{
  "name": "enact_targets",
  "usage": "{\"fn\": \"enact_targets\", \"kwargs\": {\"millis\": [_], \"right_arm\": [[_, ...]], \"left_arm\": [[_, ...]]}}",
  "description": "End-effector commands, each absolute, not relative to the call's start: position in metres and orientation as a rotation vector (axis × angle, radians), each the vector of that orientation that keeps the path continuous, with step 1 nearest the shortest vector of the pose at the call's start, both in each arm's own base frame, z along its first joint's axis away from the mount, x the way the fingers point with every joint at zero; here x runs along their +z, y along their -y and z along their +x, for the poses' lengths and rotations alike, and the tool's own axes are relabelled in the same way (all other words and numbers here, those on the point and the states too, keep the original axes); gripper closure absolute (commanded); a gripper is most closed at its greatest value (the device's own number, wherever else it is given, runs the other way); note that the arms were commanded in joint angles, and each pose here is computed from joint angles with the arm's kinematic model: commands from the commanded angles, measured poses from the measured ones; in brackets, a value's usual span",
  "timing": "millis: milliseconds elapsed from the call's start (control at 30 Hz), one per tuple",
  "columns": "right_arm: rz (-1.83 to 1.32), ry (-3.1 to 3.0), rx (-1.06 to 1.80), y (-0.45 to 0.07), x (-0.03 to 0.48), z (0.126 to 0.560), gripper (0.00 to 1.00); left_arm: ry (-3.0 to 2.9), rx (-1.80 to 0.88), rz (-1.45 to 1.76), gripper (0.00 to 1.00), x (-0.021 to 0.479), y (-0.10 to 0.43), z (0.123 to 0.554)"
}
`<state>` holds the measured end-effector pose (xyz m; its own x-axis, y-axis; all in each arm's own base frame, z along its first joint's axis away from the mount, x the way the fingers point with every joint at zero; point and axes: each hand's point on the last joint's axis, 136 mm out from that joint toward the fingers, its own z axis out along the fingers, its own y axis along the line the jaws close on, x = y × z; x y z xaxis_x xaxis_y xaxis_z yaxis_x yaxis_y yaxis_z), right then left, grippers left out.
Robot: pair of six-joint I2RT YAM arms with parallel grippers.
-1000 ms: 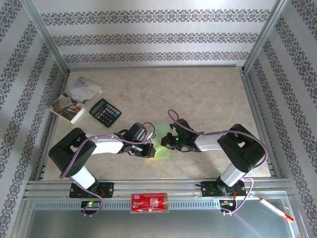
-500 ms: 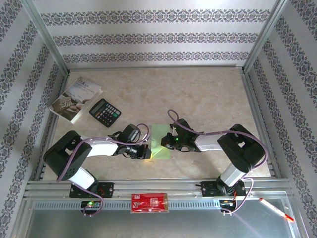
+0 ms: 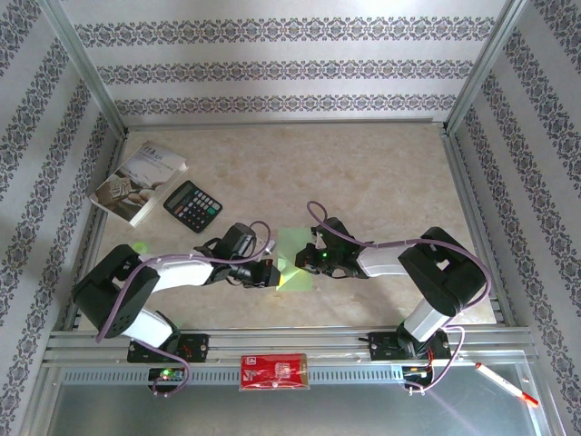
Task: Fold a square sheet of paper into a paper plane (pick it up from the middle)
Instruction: Fold the triangle a second time at the center of the table.
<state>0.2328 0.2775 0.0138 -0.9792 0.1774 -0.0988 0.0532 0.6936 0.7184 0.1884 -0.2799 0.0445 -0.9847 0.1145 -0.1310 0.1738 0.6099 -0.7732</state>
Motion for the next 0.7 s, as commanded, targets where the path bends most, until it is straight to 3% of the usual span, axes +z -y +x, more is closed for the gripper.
{"fn": "enact_targets", "kwargs": {"millis": [0,467,667], "right_arm": [[0.264,-2.883,0.961,-0.248,-0.022,0.215,1.0],[0.254,-2.866,0.98,-0.251,-0.017,0.219,1.0],[0.221,-2.798,1.048,-0.262,0.005,0.232,0.93]], "left_arm": [[-2.747,-1.334,0.254,0.98,0.043,0.29,0.201],[-2.87,-1.107,0.255,0.98,0.007,0.268,0.198],[-2.901,-1.07,0.269,0.99,0.0,0.262,0.192]]}}
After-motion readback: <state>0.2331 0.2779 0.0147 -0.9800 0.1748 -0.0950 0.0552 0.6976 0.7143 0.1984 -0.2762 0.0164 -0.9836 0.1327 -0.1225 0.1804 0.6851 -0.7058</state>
